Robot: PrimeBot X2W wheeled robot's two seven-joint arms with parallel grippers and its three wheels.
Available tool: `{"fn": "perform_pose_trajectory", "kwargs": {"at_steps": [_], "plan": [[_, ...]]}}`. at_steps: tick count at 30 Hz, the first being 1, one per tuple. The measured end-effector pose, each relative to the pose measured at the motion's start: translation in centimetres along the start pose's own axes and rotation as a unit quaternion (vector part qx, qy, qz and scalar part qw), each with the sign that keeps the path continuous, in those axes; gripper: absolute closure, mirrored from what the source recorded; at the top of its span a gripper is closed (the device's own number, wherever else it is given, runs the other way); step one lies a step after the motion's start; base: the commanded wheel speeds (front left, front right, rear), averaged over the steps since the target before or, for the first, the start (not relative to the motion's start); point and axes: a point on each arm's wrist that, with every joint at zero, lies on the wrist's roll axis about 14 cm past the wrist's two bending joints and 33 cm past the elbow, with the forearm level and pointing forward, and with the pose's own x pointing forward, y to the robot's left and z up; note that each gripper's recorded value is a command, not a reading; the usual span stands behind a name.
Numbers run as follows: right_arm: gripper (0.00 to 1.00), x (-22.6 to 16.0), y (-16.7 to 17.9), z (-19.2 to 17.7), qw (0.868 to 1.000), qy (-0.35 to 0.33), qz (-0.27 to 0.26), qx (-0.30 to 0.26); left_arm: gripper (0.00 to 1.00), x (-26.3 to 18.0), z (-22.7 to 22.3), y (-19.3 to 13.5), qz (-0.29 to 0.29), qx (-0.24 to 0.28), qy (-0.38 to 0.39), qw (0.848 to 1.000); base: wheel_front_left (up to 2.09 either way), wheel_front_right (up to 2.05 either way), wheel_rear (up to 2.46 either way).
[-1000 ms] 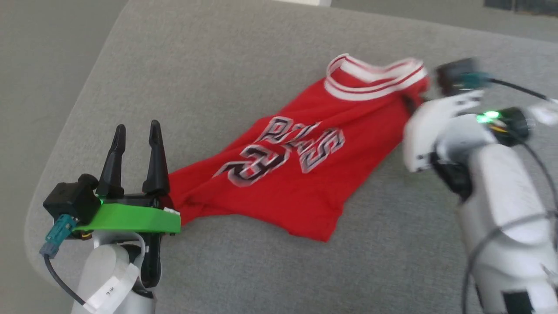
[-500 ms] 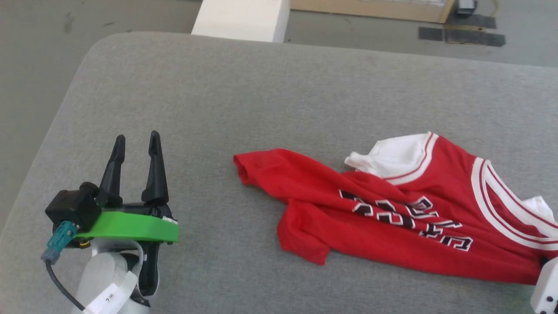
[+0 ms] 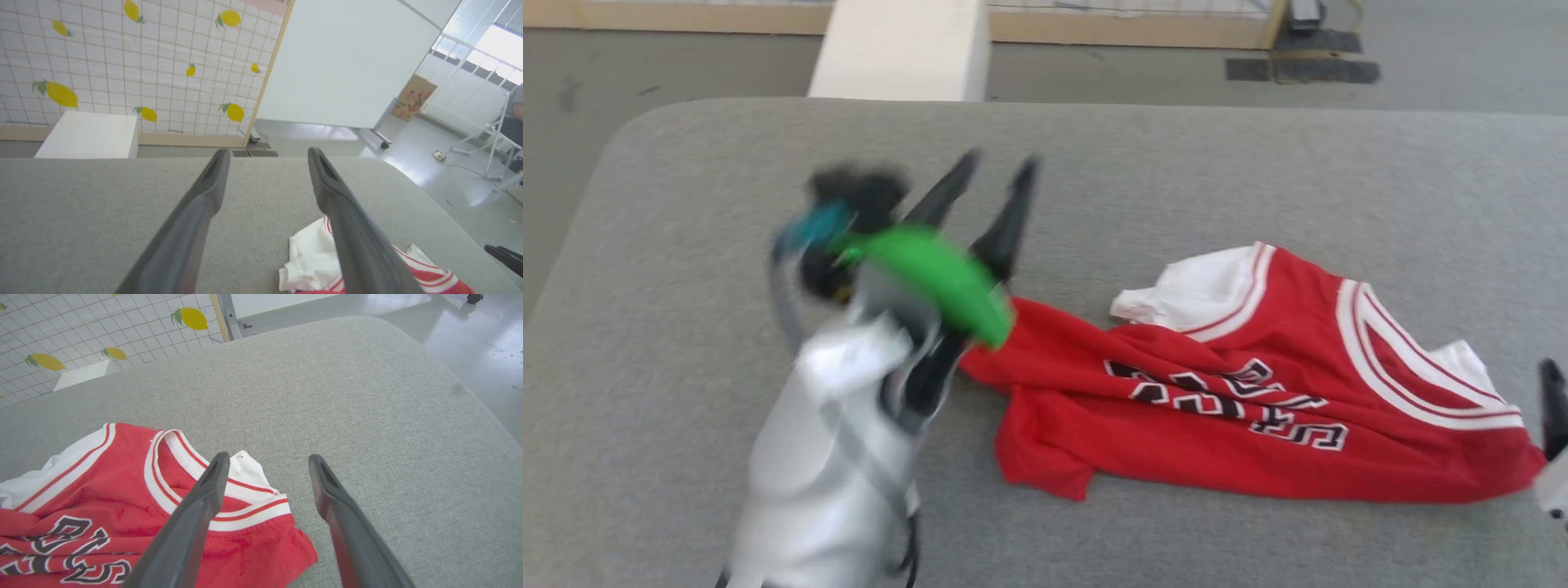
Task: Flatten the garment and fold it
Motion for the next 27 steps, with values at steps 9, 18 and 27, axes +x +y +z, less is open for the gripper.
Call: {"fn": "perform_pose_trajectory", "kwargs": {"at_steps": [9,18,27], "plan": [[0.0,-0.6,-0.9,-0.4,1.0,-0.002,-0.007,0.007,0.0,5.0,-9.5,-5.2,-0.082,0.043,0.282,0.955,0.0,0.0,0.0],[0.0,-1.1,-4.6,-3.6,0.998,0.021,-0.056,0.036,0.0,3.2,-19.6,-4.8,-0.098,0.121,0.47,0.869,0.0,0.0,0.0],[0.0,-1.3,-5.9,-5.1,0.996,0.037,-0.077,0.036,1.0,3.4,-21.3,-6.6,-0.138,0.09,0.471,0.867,0.0,0.0,0.0]]}}
